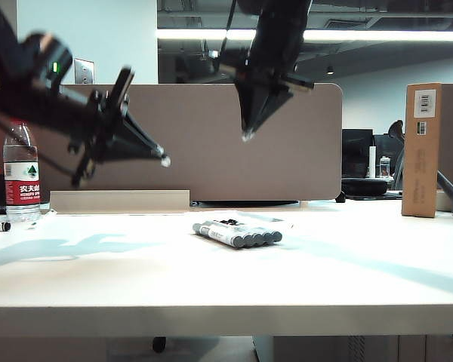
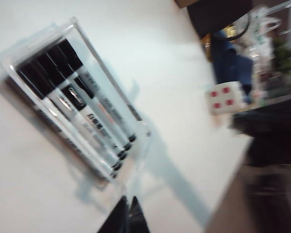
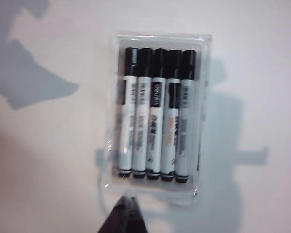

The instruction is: Pick up the markers scattered on the table and put them into the packaging box, making sure the markers fit the shape of the box's grooves.

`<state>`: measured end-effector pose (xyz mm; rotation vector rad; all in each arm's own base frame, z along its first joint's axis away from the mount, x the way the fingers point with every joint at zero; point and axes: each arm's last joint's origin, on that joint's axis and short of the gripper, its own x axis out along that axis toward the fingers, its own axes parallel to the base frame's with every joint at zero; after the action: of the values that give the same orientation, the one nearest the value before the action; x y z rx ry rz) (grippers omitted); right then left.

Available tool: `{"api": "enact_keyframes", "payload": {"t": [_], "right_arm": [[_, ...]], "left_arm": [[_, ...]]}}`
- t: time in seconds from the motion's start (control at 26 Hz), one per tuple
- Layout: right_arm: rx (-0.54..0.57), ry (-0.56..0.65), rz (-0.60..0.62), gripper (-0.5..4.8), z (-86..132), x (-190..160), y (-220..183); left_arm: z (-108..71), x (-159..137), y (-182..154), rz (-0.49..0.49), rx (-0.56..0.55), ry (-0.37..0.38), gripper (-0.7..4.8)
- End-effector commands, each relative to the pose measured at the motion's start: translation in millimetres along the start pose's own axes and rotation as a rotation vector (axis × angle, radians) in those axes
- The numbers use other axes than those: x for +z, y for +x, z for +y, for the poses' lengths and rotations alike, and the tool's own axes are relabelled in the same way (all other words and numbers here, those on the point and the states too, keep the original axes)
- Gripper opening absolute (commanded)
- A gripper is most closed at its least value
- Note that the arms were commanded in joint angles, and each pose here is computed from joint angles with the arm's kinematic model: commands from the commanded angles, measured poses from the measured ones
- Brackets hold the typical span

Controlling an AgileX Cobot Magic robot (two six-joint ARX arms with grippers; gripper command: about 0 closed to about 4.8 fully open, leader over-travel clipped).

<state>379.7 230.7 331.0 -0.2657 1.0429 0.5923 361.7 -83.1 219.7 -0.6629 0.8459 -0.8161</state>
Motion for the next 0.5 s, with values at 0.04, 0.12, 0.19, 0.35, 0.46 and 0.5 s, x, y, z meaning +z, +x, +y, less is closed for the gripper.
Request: {"api": "enact_keyframes", "payload": {"t": [0.04,0.12,0.19,0.35,0.46,0.5], "right_arm": [[0.038,-0.061,-0.065,-0.06,9,0,-31],[0.142,-0.091,-0.121,-0.06,17,-2,-57],[0.196,-0.104,-0.172,-0.06,24,-9,-91],[0.11,-0.134,-0.232,-0.06,38,-24,-138],[0.116,-0.135,-0.297,-0.06,47,-37,-173],[0.12,-0.125,-0.324,-0.06,50,-43,-187]], "left_arm": [[-39.7,-9,-20,-0.027,0.212,0.173,-0.06],[-80.3,-22,-34,-0.06,0.34,0.246,-0.06],[-125.2,-40,-48,-0.118,0.415,0.336,-0.06],[-177.9,-66,-74,-0.226,0.445,0.474,-0.06],[-201.5,-83,-98,-0.28,0.446,0.545,-0.06],[-207.4,-90,-108,-0.284,0.442,0.561,-0.06]]}}
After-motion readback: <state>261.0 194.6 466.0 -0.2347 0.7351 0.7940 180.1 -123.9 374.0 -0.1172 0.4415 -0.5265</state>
